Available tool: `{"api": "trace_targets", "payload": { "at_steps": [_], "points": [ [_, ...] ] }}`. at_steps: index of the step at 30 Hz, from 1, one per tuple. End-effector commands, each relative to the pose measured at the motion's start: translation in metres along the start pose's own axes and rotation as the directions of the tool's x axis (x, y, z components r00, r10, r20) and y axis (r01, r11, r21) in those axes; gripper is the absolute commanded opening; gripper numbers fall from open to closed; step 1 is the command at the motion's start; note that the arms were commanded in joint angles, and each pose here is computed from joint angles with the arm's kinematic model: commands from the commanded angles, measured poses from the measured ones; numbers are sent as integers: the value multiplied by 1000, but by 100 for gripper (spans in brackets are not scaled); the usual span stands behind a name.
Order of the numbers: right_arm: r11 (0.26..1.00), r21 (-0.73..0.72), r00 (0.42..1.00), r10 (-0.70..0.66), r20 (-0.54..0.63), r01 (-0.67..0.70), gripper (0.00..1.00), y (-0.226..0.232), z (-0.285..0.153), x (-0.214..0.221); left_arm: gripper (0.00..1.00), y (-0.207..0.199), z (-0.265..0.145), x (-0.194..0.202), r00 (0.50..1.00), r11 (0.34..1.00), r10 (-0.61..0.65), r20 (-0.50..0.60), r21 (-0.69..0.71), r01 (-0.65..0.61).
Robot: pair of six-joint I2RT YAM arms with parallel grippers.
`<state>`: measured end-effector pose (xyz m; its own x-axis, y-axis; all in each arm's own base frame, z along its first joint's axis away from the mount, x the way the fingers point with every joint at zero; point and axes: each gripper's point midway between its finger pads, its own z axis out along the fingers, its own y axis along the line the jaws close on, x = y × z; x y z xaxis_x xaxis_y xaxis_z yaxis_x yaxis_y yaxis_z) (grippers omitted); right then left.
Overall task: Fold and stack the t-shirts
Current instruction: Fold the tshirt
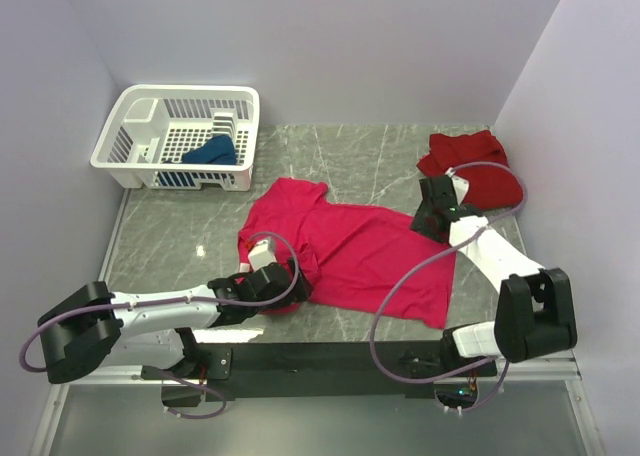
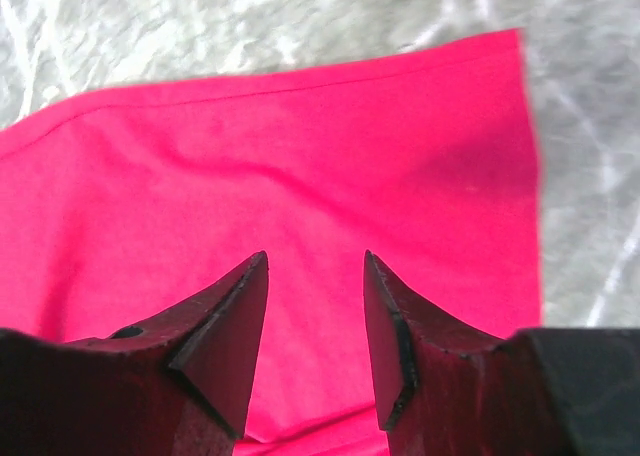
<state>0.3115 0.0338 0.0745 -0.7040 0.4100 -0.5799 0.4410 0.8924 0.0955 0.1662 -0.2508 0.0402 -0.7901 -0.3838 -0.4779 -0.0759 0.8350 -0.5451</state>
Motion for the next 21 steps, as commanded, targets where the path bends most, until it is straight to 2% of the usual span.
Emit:
{"api": "trace_targets", "payload": {
  "at_steps": [1,10,21],
  "points": [
    [995,86,999,43,-24,-40,50,-34,5,11,99,54,-1,8,998,981,62,-25,-185,-65],
    [984,139,988,122,-97,-108,52,-72,18,32,99,68,-5,-11,998,983,54,20,-176,-50],
    [979,186,977,119,-176,-85,52,-78,45,25,99,82,-11,-25,998,985,28,54,-169,-19]
  ]
}}
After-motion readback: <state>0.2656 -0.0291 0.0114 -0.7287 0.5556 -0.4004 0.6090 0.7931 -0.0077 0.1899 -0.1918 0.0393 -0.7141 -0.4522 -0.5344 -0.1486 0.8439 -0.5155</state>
